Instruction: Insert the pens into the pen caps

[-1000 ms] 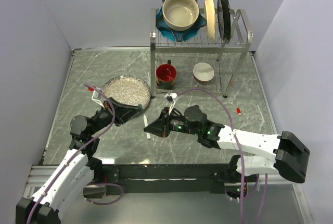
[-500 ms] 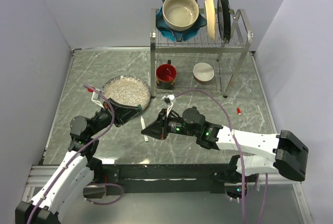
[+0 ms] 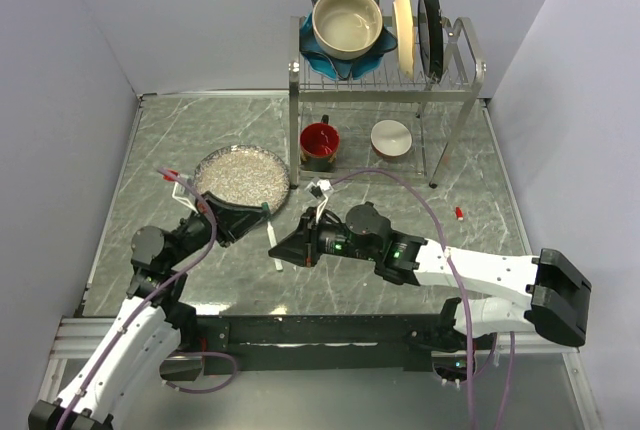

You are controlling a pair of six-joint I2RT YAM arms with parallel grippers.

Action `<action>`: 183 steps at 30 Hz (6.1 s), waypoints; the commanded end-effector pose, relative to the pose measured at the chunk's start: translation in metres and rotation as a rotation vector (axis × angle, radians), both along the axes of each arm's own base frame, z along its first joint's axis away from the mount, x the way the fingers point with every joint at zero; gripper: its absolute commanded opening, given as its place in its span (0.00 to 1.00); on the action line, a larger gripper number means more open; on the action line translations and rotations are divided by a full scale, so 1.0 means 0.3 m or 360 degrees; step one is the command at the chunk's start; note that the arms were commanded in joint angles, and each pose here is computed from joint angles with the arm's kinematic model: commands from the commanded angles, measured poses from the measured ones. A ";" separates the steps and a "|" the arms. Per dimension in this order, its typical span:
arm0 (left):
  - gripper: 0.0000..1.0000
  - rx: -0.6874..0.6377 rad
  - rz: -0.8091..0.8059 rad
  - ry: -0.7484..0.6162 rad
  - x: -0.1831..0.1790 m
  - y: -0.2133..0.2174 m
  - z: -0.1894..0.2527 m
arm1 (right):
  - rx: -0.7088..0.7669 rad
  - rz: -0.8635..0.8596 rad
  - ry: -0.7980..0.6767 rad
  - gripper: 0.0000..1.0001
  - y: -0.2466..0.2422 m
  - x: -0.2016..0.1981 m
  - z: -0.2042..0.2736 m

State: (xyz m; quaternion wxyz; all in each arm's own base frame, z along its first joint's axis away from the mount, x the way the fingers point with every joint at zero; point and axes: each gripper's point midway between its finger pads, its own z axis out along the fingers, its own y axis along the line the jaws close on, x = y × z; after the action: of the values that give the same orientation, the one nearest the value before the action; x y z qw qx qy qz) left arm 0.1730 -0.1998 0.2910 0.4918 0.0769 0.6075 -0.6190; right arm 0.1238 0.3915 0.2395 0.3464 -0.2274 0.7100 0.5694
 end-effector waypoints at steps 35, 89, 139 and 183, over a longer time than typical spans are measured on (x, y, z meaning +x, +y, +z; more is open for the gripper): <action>0.01 0.0067 0.0116 0.0040 0.017 0.022 0.043 | 0.0049 -0.0072 -0.0093 0.00 0.024 0.035 0.065; 0.01 0.0033 -0.0075 -0.0206 -0.115 0.013 0.141 | 0.0143 0.0077 -0.0328 0.01 0.051 0.004 0.253; 0.99 0.0049 0.0089 -0.0427 -0.156 0.062 0.280 | 0.0282 0.0160 -0.0310 0.00 0.021 -0.054 0.313; 0.60 0.0152 -0.0262 -0.0366 -0.098 -0.037 0.366 | 0.0215 0.0201 -0.0302 0.00 -0.031 -0.097 0.269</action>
State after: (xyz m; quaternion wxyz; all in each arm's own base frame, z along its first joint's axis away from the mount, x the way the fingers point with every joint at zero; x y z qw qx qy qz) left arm 0.1529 -0.2115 0.3807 0.4852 0.1972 0.5974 -0.6073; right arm 0.1010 0.3814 0.3083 0.3845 -0.2936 0.6379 0.5992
